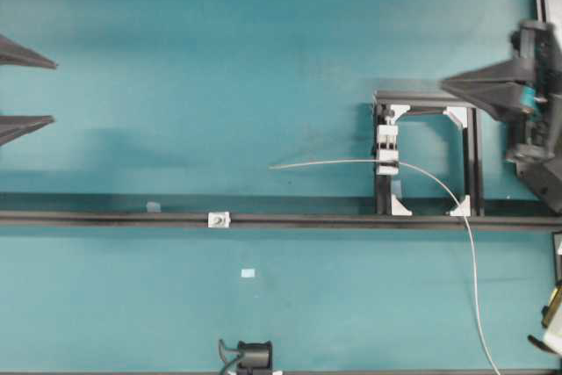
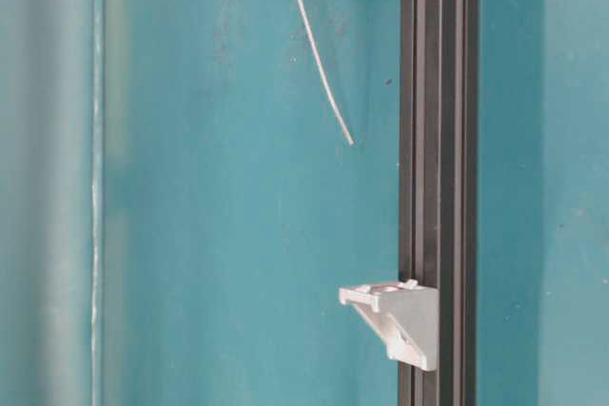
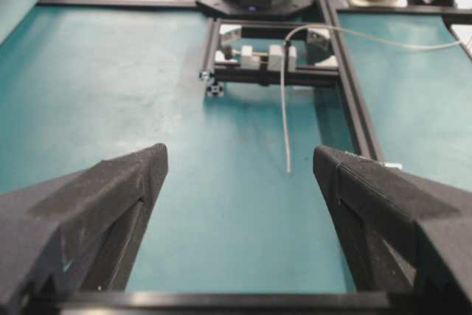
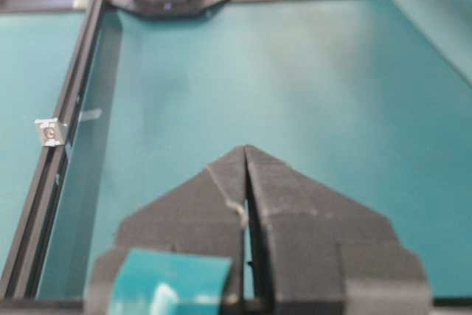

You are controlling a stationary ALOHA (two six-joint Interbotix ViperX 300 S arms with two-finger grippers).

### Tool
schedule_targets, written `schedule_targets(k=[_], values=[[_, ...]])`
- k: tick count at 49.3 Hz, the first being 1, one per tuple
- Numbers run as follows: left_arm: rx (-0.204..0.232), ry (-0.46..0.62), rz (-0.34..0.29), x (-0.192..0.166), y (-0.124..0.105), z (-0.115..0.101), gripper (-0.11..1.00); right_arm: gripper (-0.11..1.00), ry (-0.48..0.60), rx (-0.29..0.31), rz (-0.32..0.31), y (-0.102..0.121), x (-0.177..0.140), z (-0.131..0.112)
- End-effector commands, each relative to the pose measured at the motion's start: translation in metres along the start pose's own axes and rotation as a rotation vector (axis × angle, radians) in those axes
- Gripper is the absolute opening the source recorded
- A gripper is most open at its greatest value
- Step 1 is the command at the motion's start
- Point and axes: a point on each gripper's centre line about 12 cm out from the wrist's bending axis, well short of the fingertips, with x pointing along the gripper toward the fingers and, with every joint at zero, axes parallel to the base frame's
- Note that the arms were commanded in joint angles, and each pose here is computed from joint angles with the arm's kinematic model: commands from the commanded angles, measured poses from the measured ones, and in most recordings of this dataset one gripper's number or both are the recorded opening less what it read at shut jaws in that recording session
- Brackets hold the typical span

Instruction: Insert the wire into the hole on the left side and pull it with the left arm.

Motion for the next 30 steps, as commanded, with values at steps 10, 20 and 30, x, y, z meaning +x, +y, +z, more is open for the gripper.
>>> schedule_targets(k=[10, 20, 30], values=[[0.005, 0.037, 0.027, -0.017, 0.004, -0.016, 0.67, 0.00, 0.129, 0.008, -0.030, -0.008, -0.024, -0.041], [0.001, 0.130, 0.040, -0.020, 0.005, -0.039, 0.67, 0.00, 0.192, 0.021, -0.042, -0.010, -0.024, -0.052], [-0.007, 0.193, 0.038, -0.022, 0.005, -0.050, 0.67, 0.00, 0.241, 0.067, -0.057, -0.010, -0.021, -0.056]])
